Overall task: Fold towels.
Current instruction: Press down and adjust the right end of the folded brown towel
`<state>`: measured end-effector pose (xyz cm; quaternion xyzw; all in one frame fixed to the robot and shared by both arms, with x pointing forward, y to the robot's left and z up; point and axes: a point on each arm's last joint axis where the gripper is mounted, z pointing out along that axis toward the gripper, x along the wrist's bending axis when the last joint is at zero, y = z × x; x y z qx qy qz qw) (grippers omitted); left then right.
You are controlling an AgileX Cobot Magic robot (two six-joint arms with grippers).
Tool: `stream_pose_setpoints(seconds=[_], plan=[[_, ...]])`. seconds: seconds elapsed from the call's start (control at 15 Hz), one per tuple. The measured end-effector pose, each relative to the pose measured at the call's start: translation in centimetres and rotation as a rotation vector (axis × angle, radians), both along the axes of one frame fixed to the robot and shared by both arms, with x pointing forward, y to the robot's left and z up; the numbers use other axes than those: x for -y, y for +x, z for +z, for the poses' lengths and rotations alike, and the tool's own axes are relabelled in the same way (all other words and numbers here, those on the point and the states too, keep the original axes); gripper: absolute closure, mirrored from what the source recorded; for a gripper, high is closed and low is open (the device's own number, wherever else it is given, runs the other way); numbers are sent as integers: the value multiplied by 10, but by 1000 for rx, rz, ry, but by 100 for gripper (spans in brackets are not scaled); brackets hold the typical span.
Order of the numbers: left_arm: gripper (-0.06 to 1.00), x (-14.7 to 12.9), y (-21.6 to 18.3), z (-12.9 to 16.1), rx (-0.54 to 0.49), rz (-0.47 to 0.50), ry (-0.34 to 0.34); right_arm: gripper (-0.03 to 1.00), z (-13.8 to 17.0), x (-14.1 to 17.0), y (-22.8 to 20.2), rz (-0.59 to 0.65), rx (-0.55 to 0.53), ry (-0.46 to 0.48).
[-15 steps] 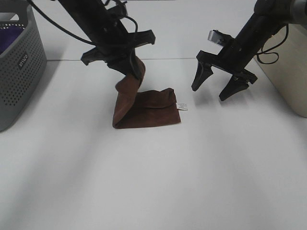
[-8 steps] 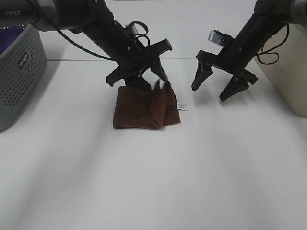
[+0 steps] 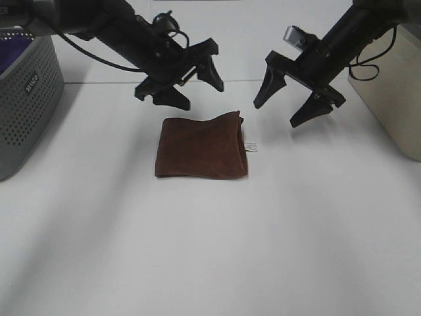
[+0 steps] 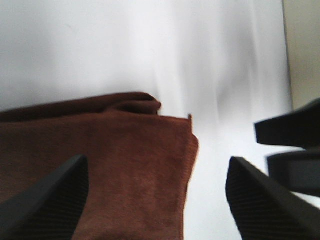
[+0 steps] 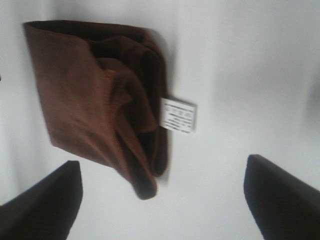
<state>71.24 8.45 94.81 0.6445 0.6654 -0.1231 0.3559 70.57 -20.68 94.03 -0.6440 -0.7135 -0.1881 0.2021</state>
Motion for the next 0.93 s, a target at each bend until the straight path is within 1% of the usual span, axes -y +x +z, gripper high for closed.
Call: stream_pose_setpoints(seconds=[0.13, 0.2, 0.27, 0.4, 0.47, 0.53, 0.6, 0.67, 0.8, 0.93], plan=[[22, -37, 14, 10, 23, 69, 6, 14, 26, -9, -2, -3, 47, 99], [22, -52, 18, 13, 24, 95, 7, 14, 33, -22, -3, 22, 67, 172], [22, -62, 19, 16, 20, 105, 9, 14, 33, -38, -5, 62, 80, 236], [22, -71, 21, 16, 13, 118, 10, 14, 19, -67, -7, 112, 63, 381], [22, -73, 21, 16, 1, 112, 10, 14, 10, -74, -5, 111, 56, 463], [22, -73, 20, 16, -1, 110, 10, 14, -2, -77, -1, 96, 47, 523], [22, -73, 20, 16, -1, 110, 10, 14, -15, -79, 1, 86, 37, 564], [22, -73, 20, 16, -4, 108, 10, 14, -27, -79, 3, 85, 34, 582], [22, -73, 20, 16, -8, 104, 10, 14, -52, -75, 5, 70, 5, 585], [22, -73, 18, 15, -18, 94, 16, 14, -67, -59, 10, 36, -9, 581]])
